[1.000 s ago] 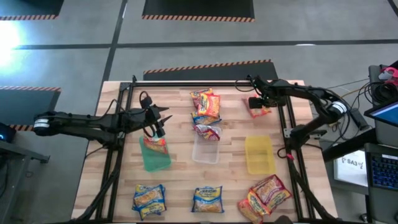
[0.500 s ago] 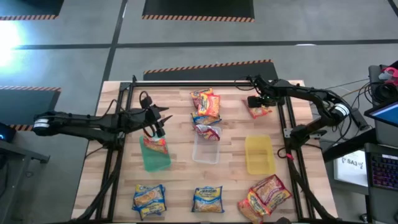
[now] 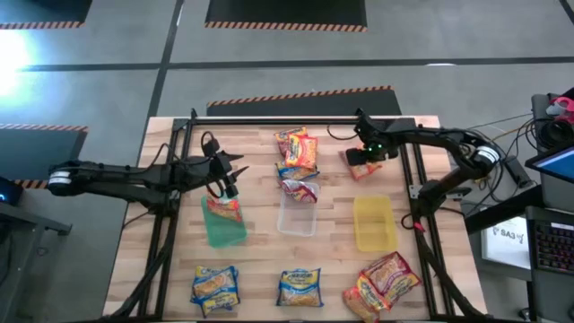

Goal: Sort Maruchan noodles
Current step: Put the orange noodle pack into the green bin

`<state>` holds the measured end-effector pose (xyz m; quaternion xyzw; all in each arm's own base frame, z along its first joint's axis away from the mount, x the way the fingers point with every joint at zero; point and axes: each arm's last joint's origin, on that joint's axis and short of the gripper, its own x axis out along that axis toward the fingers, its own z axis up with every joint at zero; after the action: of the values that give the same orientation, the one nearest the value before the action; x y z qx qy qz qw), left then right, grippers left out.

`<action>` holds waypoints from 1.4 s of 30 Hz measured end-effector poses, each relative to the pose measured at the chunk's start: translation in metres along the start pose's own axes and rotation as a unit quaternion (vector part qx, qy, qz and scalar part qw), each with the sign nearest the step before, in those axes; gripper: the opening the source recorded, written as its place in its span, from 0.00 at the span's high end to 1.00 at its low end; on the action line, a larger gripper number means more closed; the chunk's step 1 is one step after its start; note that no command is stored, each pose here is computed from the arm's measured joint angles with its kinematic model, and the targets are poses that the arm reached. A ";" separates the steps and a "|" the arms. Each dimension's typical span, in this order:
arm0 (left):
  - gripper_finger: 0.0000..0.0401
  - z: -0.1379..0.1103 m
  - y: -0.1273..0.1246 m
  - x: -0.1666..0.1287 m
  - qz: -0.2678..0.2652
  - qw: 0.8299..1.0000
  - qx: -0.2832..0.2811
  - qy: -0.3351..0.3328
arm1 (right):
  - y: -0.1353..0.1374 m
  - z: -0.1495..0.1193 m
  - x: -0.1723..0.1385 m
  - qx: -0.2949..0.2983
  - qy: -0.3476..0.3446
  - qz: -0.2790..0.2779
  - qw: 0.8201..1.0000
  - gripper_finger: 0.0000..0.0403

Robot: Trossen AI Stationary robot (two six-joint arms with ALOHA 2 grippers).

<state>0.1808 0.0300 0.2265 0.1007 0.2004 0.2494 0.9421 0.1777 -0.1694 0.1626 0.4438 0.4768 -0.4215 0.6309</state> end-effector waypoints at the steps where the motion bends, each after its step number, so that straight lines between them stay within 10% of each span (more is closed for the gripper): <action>1: 0.61 0.000 0.000 0.000 0.000 1.000 0.000 0.000 | 0.001 0.000 -0.002 -0.002 -0.004 0.003 1.000 0.56; 24: 0.61 0.000 0.000 0.000 0.000 1.000 -0.004 0.000 | -0.008 0.007 0.014 0.008 -0.024 -0.081 0.996 0.56; 42: 0.61 0.000 0.000 0.000 0.000 1.000 -0.003 0.000 | -0.004 0.015 0.026 -0.012 -0.020 -0.032 0.999 0.69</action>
<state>0.1808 0.0300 0.2264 0.0979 0.2002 0.2498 0.9423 0.1825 -0.1874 0.1393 0.4120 0.4828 -0.4441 0.6324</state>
